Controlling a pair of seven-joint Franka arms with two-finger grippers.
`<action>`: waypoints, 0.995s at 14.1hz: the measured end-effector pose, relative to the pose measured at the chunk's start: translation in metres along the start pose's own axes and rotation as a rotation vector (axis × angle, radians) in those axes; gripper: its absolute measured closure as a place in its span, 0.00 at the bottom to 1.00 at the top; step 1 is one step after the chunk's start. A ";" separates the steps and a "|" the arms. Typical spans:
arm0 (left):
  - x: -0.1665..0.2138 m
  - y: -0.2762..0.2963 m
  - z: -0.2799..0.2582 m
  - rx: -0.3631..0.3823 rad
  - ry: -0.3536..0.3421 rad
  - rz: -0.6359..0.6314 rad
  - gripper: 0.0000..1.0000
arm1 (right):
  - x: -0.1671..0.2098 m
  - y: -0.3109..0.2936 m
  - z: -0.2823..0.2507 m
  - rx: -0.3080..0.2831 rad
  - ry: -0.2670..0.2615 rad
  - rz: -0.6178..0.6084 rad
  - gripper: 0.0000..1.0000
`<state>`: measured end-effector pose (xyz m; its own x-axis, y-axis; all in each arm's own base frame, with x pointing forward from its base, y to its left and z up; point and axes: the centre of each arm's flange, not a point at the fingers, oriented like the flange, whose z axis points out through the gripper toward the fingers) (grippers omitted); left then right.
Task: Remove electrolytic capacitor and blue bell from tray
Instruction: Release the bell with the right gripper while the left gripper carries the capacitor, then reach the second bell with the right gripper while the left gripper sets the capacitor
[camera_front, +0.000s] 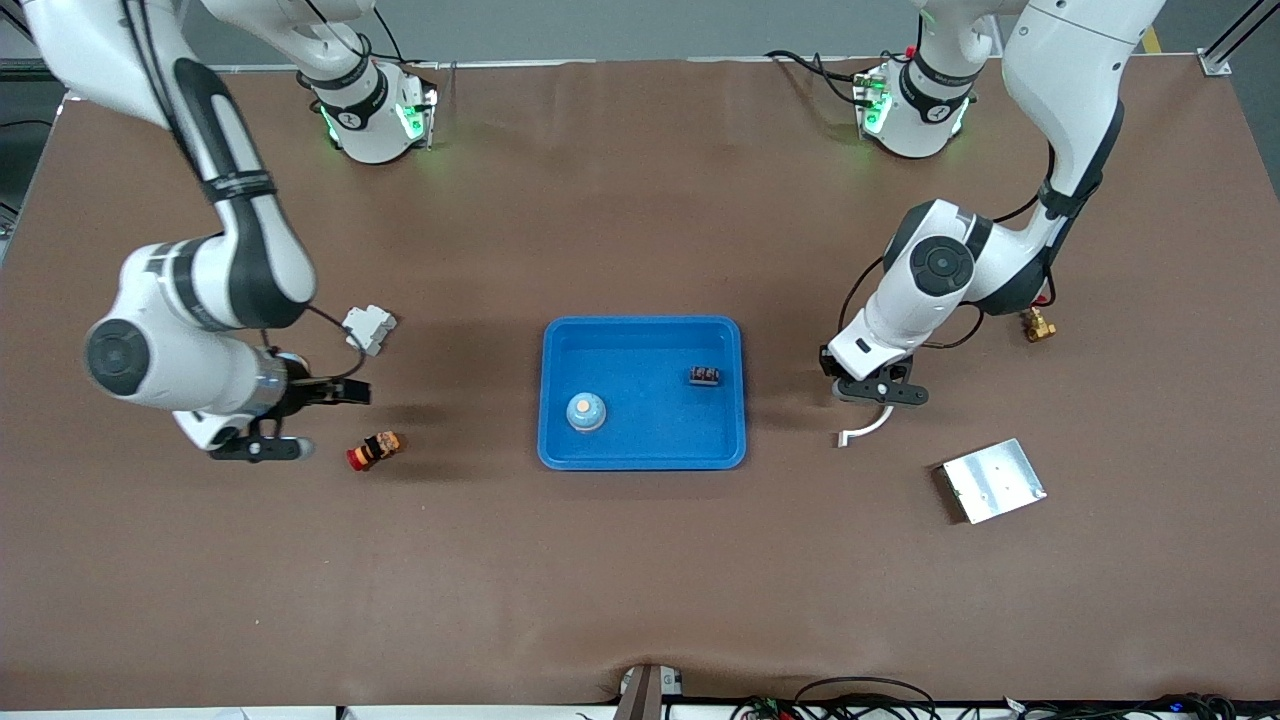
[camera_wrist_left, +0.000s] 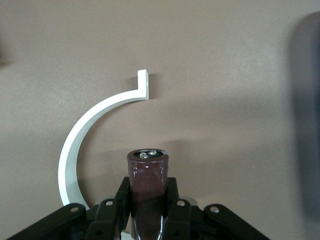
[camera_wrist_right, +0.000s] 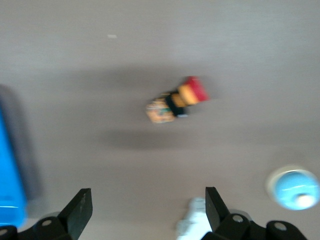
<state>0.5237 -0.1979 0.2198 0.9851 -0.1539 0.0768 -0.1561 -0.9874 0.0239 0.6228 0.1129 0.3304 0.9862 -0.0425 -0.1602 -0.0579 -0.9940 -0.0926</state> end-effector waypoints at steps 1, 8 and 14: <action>-0.002 -0.001 0.004 0.000 0.000 0.005 0.68 | -0.005 -0.033 -0.002 -0.004 0.011 0.031 0.00; -0.012 -0.016 0.031 -0.007 0.011 0.032 0.68 | -0.025 -0.206 0.043 0.015 0.080 0.282 0.00; -0.015 -0.016 0.041 0.001 0.025 0.064 0.68 | -0.038 -0.274 0.116 -0.047 0.077 0.384 0.00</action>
<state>0.5146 -0.1813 0.1776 0.9709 -0.2162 0.1027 -0.2190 -0.9756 0.0174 0.5832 0.3989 0.2481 0.9029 -0.4181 -0.0999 -0.4197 -0.9077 0.0050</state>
